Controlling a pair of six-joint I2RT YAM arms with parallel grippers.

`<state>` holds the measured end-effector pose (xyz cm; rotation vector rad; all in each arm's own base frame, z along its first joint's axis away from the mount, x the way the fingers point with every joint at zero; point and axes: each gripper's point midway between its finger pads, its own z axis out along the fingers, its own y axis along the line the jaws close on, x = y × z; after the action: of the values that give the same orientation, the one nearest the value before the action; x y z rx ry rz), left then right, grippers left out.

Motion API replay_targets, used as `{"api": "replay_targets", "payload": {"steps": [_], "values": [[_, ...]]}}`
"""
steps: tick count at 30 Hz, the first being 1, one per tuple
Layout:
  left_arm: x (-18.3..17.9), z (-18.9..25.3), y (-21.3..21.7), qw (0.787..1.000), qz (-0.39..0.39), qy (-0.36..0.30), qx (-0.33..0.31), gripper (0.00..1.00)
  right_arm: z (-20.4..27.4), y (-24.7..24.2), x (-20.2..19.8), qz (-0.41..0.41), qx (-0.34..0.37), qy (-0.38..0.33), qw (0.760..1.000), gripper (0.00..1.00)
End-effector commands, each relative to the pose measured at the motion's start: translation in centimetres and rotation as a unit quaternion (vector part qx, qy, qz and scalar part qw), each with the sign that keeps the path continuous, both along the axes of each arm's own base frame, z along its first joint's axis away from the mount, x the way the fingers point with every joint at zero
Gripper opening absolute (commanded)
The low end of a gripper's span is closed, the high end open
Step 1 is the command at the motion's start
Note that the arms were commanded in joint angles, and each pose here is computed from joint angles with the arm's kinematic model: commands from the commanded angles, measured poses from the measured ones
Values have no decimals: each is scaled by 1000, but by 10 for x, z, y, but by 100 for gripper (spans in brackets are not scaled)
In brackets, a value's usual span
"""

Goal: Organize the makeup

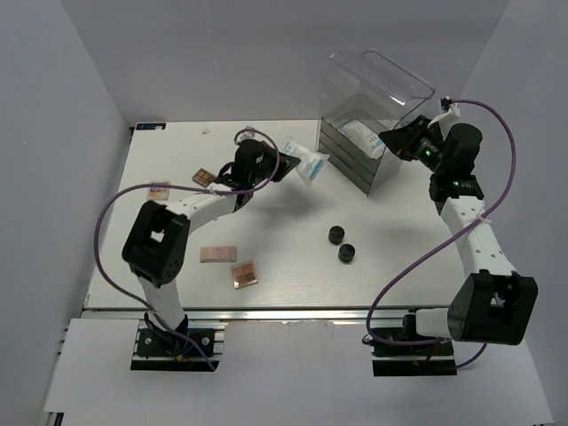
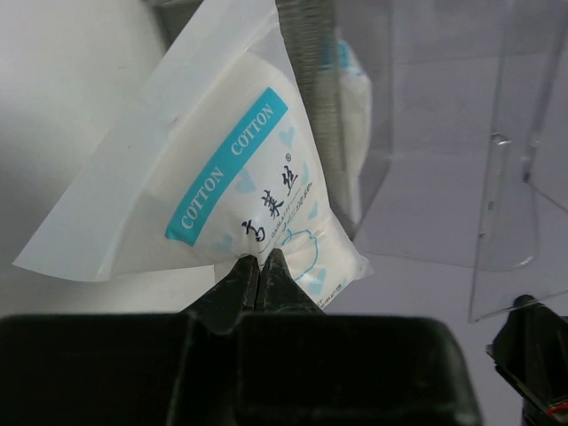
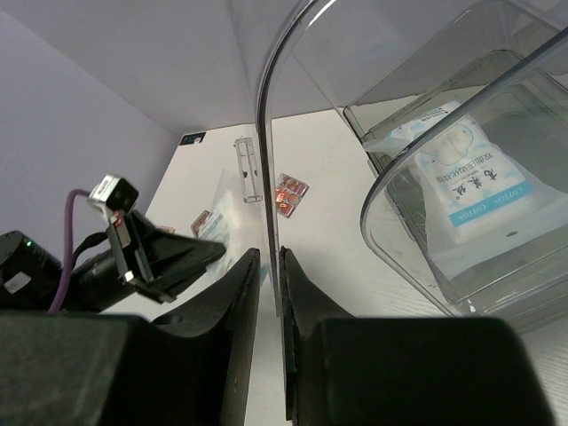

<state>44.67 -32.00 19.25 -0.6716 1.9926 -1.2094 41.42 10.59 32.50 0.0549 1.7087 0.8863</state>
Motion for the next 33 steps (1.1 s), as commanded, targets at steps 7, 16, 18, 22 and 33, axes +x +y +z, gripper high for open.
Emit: {"api": "replay_targets", "payload": {"steps": [7,16,18,22,33], "values": [[36,77,-83,974,-123,-139,-128,0,40,8,-15,26,8,-58,998,20],[65,112,-124,949,-162,-199,-185,5,38,9,-17,27,7,-56,998,20],[72,113,-131,945,-165,-205,-195,8,39,9,-17,27,7,-57,998,20],[83,105,-136,941,-161,-203,-216,13,39,9,-17,28,7,-58,998,20],[108,95,-141,935,-111,-205,-269,44,38,9,-17,28,6,-59,998,20]]}}
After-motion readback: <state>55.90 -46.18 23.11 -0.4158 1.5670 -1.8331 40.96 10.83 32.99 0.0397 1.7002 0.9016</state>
